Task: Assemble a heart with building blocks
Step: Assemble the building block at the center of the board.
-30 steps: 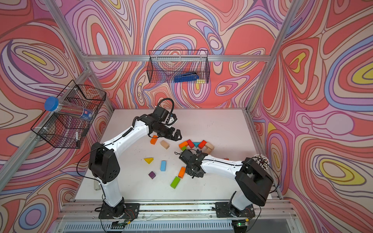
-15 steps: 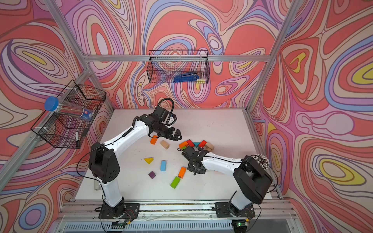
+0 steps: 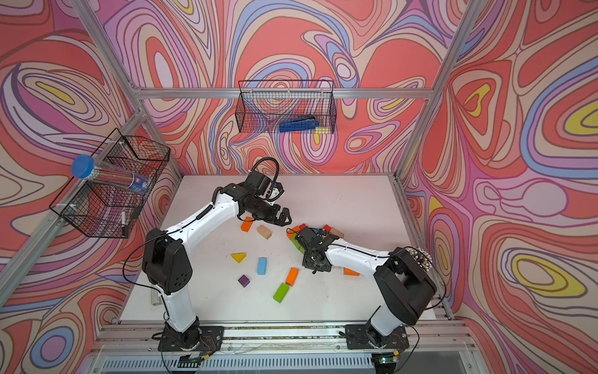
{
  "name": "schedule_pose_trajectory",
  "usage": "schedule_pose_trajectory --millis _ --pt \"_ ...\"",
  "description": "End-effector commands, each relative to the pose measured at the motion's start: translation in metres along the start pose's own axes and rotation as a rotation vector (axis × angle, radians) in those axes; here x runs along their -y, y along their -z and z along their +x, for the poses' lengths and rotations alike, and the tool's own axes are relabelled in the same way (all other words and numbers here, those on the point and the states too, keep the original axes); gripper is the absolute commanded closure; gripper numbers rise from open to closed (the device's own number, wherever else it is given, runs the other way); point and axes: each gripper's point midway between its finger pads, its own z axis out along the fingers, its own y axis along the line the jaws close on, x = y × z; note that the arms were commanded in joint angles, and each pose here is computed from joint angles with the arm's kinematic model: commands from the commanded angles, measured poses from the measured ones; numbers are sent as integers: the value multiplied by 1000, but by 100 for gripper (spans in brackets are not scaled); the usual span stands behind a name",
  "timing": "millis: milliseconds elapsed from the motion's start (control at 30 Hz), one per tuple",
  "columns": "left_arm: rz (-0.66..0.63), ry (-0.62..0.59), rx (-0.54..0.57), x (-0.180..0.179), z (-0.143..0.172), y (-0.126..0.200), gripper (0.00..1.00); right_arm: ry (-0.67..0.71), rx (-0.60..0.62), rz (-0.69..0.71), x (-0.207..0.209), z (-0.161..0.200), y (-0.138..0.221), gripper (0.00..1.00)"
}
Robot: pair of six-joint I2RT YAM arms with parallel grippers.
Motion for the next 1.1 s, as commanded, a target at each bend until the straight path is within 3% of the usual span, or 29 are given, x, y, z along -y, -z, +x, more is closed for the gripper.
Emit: schedule_pose_trajectory --millis 0,233,533,767,1067 --pt "3 11 -1 -1 -1 2 0 16 7 -16 -5 -5 3 80" --pt "-3 31 10 -3 -2 11 0 105 45 -115 -13 -9 35 72" --pt "5 132 23 -19 17 29 2 208 171 -144 -11 -50 89 64" --pt "-56 198 38 -37 48 50 3 218 155 -222 -8 -77 87 62" --pt "-94 236 58 -50 57 62 1 95 -21 -186 21 -20 46 72"
